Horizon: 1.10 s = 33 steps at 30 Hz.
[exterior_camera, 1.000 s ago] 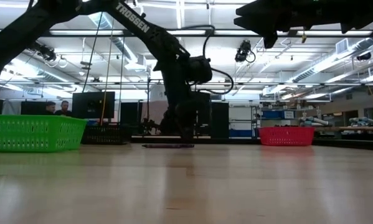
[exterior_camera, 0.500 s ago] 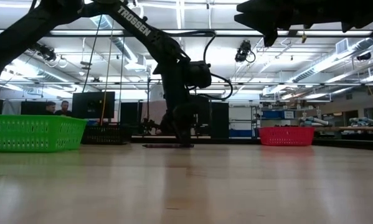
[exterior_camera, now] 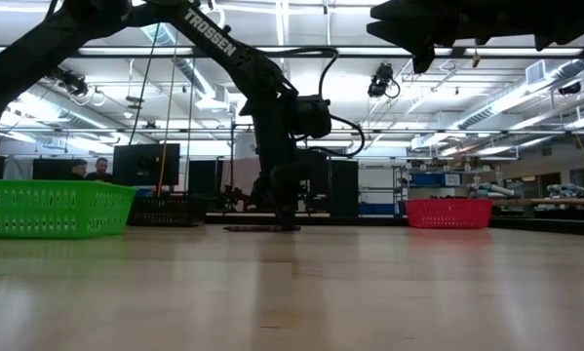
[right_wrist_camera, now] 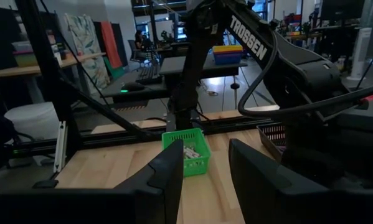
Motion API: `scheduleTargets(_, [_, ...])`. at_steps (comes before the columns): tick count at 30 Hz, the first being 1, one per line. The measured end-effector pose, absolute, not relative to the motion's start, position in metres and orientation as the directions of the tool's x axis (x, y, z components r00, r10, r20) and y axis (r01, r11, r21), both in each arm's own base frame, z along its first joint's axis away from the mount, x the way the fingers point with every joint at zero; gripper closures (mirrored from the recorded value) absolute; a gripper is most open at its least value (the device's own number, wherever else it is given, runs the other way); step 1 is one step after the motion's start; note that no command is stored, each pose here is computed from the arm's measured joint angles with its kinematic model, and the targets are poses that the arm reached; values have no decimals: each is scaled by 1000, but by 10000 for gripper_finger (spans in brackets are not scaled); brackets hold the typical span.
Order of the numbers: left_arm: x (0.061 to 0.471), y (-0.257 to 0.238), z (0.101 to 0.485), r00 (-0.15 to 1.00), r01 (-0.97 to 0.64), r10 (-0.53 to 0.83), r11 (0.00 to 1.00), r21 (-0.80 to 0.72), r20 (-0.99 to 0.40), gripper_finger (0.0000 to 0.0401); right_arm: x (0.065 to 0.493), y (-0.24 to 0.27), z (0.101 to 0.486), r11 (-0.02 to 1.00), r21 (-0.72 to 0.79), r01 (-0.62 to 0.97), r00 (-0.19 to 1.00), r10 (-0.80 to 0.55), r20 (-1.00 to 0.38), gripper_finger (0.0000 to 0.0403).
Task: Sort crayons
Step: Put the violet crayon into the black bin
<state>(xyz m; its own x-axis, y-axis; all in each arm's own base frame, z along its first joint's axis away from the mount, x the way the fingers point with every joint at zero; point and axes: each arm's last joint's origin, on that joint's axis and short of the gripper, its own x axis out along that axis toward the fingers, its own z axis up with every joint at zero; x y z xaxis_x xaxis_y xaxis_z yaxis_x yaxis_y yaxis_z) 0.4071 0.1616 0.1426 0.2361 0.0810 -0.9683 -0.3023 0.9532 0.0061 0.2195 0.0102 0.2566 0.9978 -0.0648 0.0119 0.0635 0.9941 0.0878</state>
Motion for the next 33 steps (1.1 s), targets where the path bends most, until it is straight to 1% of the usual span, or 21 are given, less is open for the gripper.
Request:
scheduleTargets(5, [407,161,142,231,-268,86,963,22,-969,351,220,10,257,994,88,63,998,-65,12,270])
scheduleTargets(10, [402,159,152,224,-212,92,976,43,-970,351,220,10,257,994,88,59,998,-60,12,270])
scheduleTargets(12, [398,158,163,227,-175,93,983,54,-969,351,220,11,257,995,87,52,998,-54,12,270])
scheduleTargets(15, [389,155,191,246,-118,103,990,76,-964,351,220,11,256,995,85,46,999,-47,6,270])
scheduleTargets(20, [362,161,228,223,-94,105,992,85,-969,352,220,11,255,995,83,47,999,-47,-8,270])
scheduleTargets(22, [346,166,245,203,-94,105,992,87,-973,352,220,11,254,995,82,48,999,-47,-18,270])
scheduleTargets(25, [323,180,259,170,-113,103,990,84,-980,352,219,11,253,995,83,49,998,-47,-29,270])
scheduleTargets(28, [302,199,273,175,-164,128,981,99,-976,352,219,11,251,995,81,51,998,-47,-50,270])
scheduleTargets(33, [272,231,276,145,-254,137,962,97,-980,352,219,11,248,993,103,56,996,-48,-80,270])
